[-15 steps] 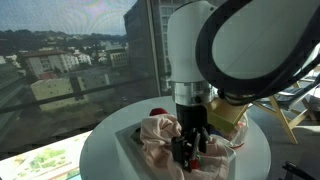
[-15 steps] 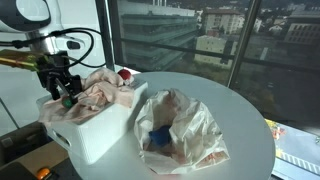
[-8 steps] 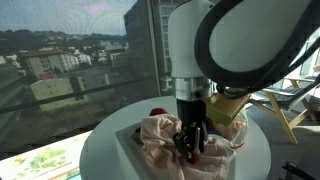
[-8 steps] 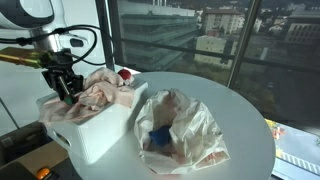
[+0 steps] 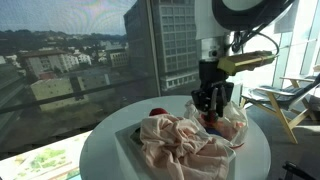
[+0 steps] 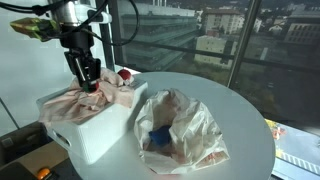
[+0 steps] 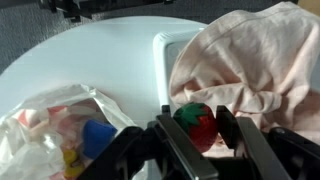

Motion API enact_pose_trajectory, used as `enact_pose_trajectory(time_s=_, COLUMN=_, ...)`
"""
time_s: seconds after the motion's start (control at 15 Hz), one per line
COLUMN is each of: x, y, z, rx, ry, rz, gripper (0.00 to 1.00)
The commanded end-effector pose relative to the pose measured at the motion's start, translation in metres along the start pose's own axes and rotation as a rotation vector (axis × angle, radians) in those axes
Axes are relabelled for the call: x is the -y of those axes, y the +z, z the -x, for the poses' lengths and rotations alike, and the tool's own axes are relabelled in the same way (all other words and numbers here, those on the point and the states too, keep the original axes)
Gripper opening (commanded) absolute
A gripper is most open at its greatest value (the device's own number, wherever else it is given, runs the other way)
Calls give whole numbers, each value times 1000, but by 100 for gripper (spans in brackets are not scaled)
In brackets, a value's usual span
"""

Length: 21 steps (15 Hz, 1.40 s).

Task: Put the items on the container in the plastic except the radish.

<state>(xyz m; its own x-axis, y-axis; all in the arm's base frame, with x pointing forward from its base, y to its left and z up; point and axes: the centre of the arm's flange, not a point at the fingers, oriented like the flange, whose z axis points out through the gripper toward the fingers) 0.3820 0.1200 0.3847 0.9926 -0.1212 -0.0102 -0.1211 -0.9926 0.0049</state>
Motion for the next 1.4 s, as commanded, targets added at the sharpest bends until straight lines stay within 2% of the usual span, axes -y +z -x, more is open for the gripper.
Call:
enact_pose_trajectory(time_s=0.0, x=-43, y=22, z=-18, rx=20, ry=181, rz=-1, gripper=24)
enact_pose_trajectory(time_s=0.13, x=-64, y=40, z=-33, rx=9, ry=253, rz=-1, gripper=25)
enact_pose_trajectory(time_s=0.4, x=-89, y=77, z=-77, rx=-83, ry=313, rz=1, gripper=25)
enact_pose_trajectory(time_s=0.53, x=-102, y=96, z=-94, rx=-116, ry=350, rz=39, gripper=24)
enact_pose_trajectory(time_s=0.8, x=-123, y=129, z=-117, rx=-197, ry=385, rz=169, gripper=23)
enact_pose_trajectory(time_s=1.0, x=-135, y=144, z=-131, rx=-226, ry=399, rz=207, gripper=25)
enact_pose_trajectory(time_s=1.07, x=-135, y=145, z=-132, rx=-233, ry=405, rz=193, gripper=73)
enact_pose_trajectory(time_s=1.13, x=-131, y=143, z=-131, rx=-231, ry=410, rz=158, gripper=74)
enact_pose_trajectory(time_s=1.33, x=-110, y=128, z=-114, rx=-255, ry=382, rz=86, gripper=96)
